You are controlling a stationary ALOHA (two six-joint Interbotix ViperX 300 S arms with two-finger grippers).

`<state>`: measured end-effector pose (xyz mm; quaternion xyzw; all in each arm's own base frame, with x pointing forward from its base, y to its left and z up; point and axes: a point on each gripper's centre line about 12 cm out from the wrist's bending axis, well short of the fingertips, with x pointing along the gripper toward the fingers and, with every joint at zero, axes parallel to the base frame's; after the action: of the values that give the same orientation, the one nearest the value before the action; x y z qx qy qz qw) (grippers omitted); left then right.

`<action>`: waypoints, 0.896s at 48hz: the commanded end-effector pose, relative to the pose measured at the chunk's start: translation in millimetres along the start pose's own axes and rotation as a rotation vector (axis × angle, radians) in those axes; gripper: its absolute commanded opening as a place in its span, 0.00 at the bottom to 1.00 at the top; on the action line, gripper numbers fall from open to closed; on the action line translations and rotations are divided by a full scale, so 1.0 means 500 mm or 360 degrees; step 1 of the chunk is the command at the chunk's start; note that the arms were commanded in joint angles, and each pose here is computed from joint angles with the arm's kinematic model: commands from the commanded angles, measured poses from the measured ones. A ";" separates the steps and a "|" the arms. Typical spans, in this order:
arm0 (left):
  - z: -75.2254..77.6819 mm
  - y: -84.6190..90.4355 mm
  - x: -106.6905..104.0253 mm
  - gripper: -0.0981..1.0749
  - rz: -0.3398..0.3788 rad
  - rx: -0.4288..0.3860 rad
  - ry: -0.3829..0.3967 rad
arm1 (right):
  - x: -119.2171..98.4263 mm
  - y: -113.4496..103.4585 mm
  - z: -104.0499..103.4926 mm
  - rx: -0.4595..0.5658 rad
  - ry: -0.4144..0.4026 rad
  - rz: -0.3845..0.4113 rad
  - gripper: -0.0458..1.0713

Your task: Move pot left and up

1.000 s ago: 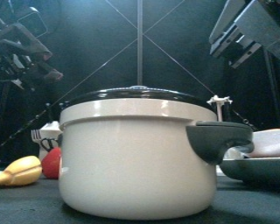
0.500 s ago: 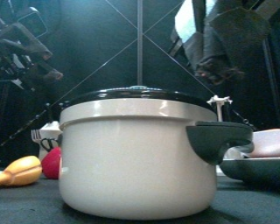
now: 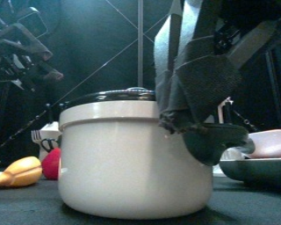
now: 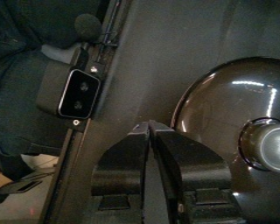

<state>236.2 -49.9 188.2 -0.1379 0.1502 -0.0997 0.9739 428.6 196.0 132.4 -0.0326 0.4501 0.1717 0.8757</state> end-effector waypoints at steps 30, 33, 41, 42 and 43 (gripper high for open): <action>0.014 -0.004 0.004 0.79 -0.0010 0.0002 -0.0033 | -0.031 -0.109 0.038 0.0026 -0.0092 -0.0146 0.51; 0.014 -0.005 0.005 0.79 -0.0013 0.0007 -0.0032 | -0.032 -0.119 0.035 0.0040 -0.0088 -0.0156 0.51; 0.014 -0.005 0.005 0.79 -0.0012 0.0008 -0.0032 | -0.035 -0.136 0.033 0.0052 -0.0084 -0.0176 0.51; 0.015 -0.004 0.005 0.79 -0.0012 0.0009 -0.0035 | -0.035 -0.136 0.033 0.0049 -0.0084 -0.0176 0.51; 0.015 -0.005 0.005 0.79 -0.0013 0.0008 -0.0034 | -0.036 -0.137 0.033 0.0047 -0.0084 -0.0179 0.51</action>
<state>236.5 -49.9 188.7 -0.1372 0.1494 -0.0999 0.9741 451.5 134.1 129.7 -0.0427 0.4480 0.1179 0.8852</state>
